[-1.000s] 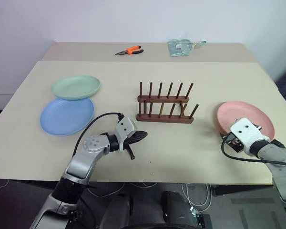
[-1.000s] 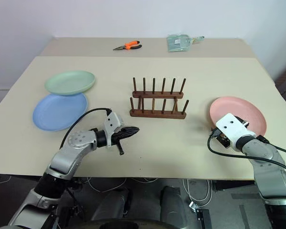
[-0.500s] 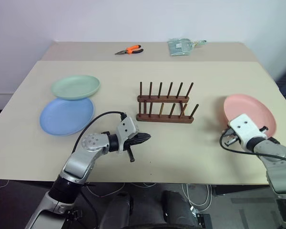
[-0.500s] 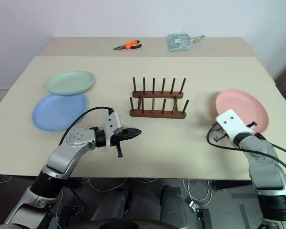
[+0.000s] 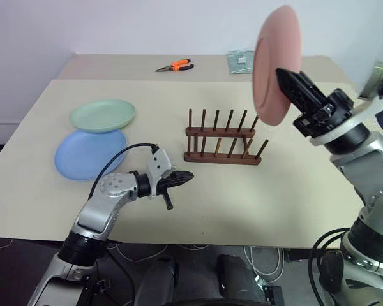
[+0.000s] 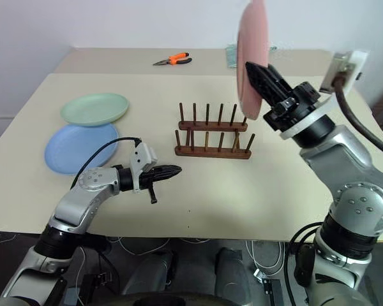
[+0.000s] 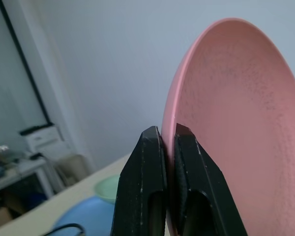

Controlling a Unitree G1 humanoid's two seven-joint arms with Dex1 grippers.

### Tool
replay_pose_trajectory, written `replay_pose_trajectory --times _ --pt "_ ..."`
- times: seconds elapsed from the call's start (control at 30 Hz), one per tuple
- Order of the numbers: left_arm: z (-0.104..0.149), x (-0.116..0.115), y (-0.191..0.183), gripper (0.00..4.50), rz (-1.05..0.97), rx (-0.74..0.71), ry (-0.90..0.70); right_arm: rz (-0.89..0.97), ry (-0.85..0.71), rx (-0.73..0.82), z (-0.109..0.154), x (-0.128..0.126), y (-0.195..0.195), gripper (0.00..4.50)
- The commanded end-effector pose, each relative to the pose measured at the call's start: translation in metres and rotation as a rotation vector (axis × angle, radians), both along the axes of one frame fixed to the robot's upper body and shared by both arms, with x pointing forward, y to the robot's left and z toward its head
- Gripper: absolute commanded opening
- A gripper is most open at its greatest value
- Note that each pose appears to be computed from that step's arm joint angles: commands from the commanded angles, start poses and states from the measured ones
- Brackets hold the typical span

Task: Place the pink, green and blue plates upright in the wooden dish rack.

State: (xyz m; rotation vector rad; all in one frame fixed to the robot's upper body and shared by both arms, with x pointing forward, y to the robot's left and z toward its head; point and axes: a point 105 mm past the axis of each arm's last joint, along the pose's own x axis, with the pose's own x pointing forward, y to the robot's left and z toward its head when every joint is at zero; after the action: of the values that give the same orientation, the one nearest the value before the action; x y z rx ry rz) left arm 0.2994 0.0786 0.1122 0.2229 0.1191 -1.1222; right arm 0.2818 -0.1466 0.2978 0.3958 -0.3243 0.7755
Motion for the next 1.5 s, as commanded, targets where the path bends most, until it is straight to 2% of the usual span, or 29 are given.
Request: replay_pose_trajectory --times 0.03,0.13,0.43,0.47,0.5,0.6,0.67,0.7,0.77,0.87,0.93,1.0,1.07,1.17,1.27,1.37,1.5 --pt "0.025 -0.006 -0.002 0.0 -0.029 -0.083 -0.042 0.011 0.019 0.01 0.0 0.001 0.005 0.03" --pt "0.029 -0.01 -0.001 0.0 -0.044 -0.101 -0.034 0.007 0.05 0.015 -0.005 0.004 0.006 0.03" --pt "0.044 -0.015 -0.002 0.0 -0.055 -0.131 -0.05 -0.094 0.226 0.092 -0.038 0.038 -0.017 0.03" --pt "0.044 -0.015 -0.002 0.0 -0.055 -0.128 -0.051 -0.093 0.232 0.092 -0.04 0.039 -0.018 0.71" --pt "0.044 -0.015 -0.002 0.0 -0.055 -0.126 -0.052 -0.092 0.235 0.092 -0.041 0.039 -0.019 0.95" --pt "0.043 -0.015 0.002 0.0 -0.047 -0.126 -0.035 -0.144 0.19 0.058 -0.034 0.042 -0.025 2.47" --pt "0.044 -0.012 0.007 0.55 -0.015 -0.148 -0.014 -0.228 0.113 0.009 -0.021 0.044 -0.036 3.47" --pt "0.047 -0.009 0.011 0.88 0.01 -0.161 -0.017 -0.267 0.078 -0.038 -0.018 0.045 -0.041 3.49" --pt "0.053 0.001 0.024 1.84 0.092 -0.181 -0.038 -0.332 0.016 -0.133 -0.012 0.046 -0.048 3.49" --pt "0.071 0.034 0.072 3.38 0.402 -0.236 -0.13 -0.403 -0.076 -0.259 0.001 0.047 -0.059 3.49" --pt "0.079 0.051 0.113 4.45 0.642 -0.25 -0.185 -0.403 -0.164 -0.352 0.013 0.043 -0.053 4.38" --pt "0.086 0.061 0.155 4.46 0.876 -0.263 -0.22 -0.362 -0.248 -0.452 0.021 0.038 -0.034 4.47" --pt "0.091 0.064 0.184 4.46 1.028 -0.306 -0.227 -0.317 -0.299 -0.505 0.023 0.036 -0.016 4.47" --pt "0.096 0.061 0.219 4.46 1.212 -0.432 -0.184 -0.154 -0.341 -0.57 0.008 0.029 0.025 4.47" --pt "0.092 0.058 0.231 4.46 1.292 -0.528 -0.097 -0.056 -0.343 -0.61 -0.012 0.025 0.047 4.47" --pt "0.081 0.057 0.235 4.46 1.362 -0.594 0.011 -0.021 -0.343 -0.618 -0.021 0.025 0.057 4.47" --pt "0.068 0.063 0.233 4.46 1.404 -0.79 0.219 -0.005 -0.332 -0.628 -0.03 0.024 0.06 4.47"
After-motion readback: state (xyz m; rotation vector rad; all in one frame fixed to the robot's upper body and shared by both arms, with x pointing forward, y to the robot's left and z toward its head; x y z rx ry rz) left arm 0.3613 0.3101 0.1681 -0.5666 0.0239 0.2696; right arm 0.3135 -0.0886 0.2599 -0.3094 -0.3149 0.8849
